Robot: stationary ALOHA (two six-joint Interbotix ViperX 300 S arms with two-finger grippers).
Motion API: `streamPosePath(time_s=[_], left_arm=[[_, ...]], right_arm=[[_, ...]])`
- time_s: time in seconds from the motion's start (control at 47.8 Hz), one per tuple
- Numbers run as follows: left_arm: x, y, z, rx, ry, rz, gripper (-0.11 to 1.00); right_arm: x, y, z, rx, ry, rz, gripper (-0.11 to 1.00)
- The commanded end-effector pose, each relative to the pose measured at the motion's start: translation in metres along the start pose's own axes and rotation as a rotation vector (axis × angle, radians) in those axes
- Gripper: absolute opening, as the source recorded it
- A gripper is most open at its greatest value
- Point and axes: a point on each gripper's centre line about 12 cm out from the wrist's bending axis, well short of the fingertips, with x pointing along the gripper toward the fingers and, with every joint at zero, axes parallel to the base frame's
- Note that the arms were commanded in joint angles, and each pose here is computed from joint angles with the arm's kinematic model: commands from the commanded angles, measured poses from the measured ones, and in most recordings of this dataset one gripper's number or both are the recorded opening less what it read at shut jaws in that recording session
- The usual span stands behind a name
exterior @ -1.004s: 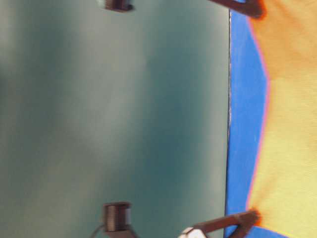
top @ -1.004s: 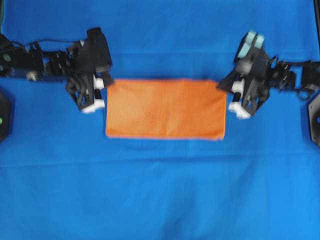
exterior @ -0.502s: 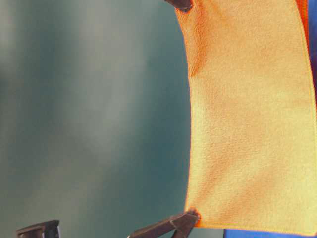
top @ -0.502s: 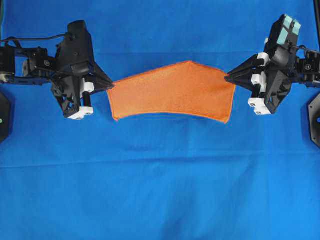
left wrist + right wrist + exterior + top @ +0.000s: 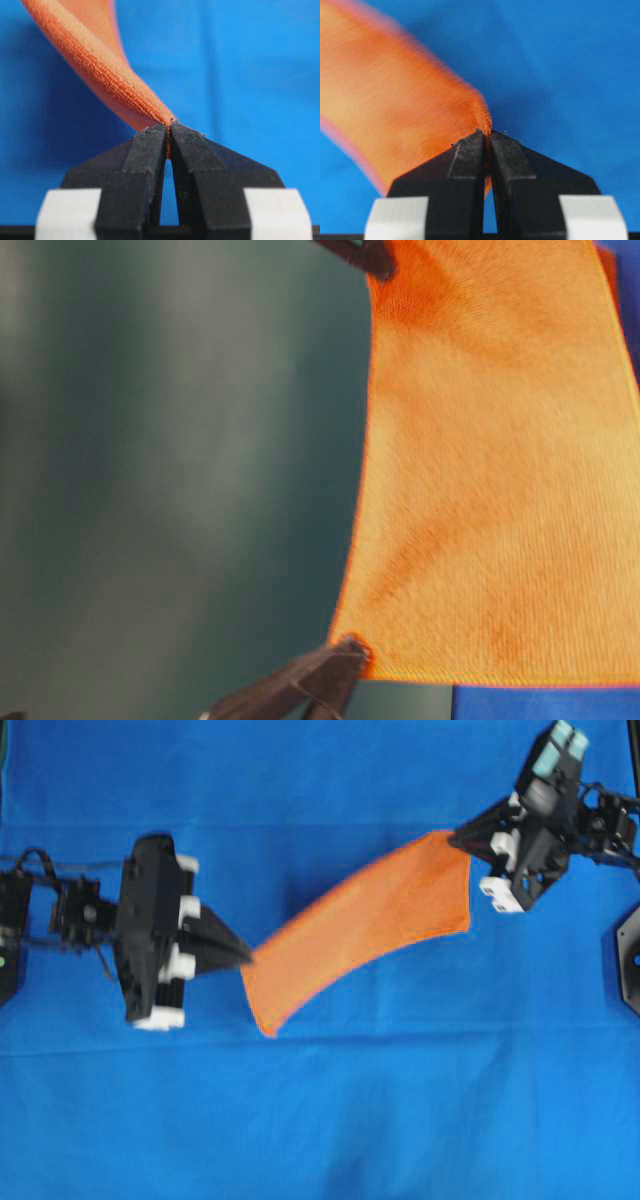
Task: Fold the orange towel.
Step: 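Lift the folded strip and rotate it vertical, right gripper moving up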
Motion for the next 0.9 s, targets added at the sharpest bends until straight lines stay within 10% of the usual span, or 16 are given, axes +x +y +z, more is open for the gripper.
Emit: streamPosePath(time_s=[0.0, 0.607, 0.879], left_arm=[[0.003, -0.015, 0.02, 0.028, -0.074, -0.038, 0.01], [0.074, -0.045, 0.06, 0.256, -0.123, -0.079, 0.01], [0.088, -0.046, 0.071, 0.272, -0.159, -0.073, 0.01]], right_arm=[[0.006, -0.008, 0.02, -0.007, -0.048, -0.024, 0.01], [0.064, -0.037, 0.083, -0.083, -0.105, -0.098, 0.01], [0.053, -0.046, 0.076, -0.072, -0.101, -0.122, 0.01]])
